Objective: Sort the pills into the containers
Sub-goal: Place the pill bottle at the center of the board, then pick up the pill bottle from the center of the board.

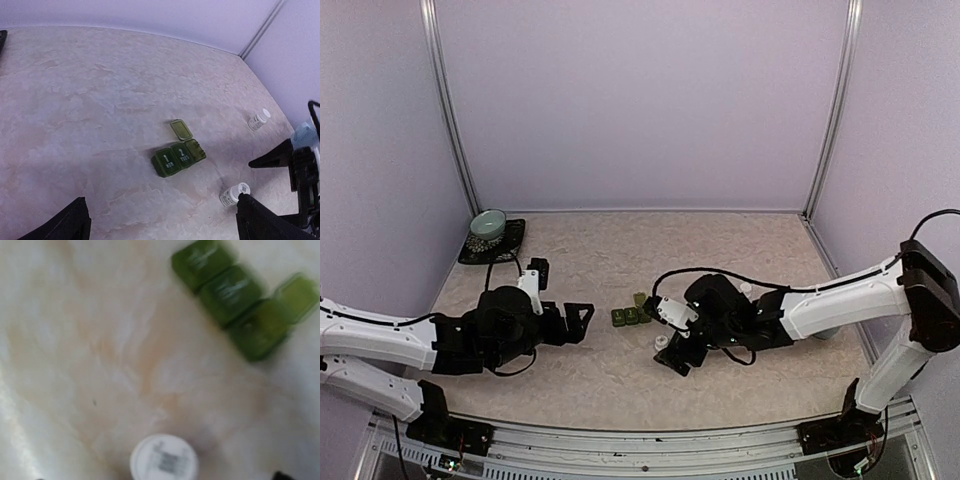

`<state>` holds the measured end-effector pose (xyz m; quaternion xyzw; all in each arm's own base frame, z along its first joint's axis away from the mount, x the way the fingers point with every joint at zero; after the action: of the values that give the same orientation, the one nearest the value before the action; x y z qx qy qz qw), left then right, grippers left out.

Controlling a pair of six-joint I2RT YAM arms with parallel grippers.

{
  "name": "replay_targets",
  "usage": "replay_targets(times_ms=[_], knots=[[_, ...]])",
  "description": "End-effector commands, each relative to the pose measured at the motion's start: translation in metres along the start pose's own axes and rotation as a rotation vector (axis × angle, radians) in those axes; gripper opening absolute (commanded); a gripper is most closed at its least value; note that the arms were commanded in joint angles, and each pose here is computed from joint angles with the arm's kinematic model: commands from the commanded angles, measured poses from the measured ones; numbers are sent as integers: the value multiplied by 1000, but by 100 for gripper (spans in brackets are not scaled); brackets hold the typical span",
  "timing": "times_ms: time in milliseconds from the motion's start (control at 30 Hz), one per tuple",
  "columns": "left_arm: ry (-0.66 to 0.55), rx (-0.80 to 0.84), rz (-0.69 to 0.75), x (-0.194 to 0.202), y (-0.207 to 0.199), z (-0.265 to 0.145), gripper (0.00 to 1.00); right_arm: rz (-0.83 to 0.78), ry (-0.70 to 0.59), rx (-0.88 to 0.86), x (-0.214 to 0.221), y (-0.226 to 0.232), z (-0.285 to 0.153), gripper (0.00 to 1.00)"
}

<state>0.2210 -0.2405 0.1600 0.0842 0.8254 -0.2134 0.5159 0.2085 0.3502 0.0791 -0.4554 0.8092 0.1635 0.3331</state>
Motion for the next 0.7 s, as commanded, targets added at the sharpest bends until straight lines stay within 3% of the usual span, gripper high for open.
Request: replay_targets(times_ms=[0, 133, 267, 400, 667], knots=[[8, 321, 166, -18, -73, 8, 99, 77, -127, 9, -30, -3, -49, 100], [138, 473, 363, 3, -118, 36, 99, 143, -196, 37, -32, -11, -81, 100], [246, 585, 487, 22, -152, 63, 99, 245, -203, 178, -22, -37, -98, 100], [354, 603, 521, 41, -165, 89, 95, 330, -171, 297, -9, -64, -112, 100], [440, 546, 527, 56, -163, 108, 74, 469, -218, 404, 4, -100, -142, 100]])
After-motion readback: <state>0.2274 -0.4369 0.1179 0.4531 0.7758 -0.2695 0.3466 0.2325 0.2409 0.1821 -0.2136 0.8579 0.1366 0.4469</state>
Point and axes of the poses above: each gripper's point midway between its finger pads, its own z axis out along the fingers, its own y axis along the line the jaws close on, x = y × z, the point moved 2 cm from there along -z, back along the fingers, and after that the axes turned 7 degrees about z, right-handed, at the moved point
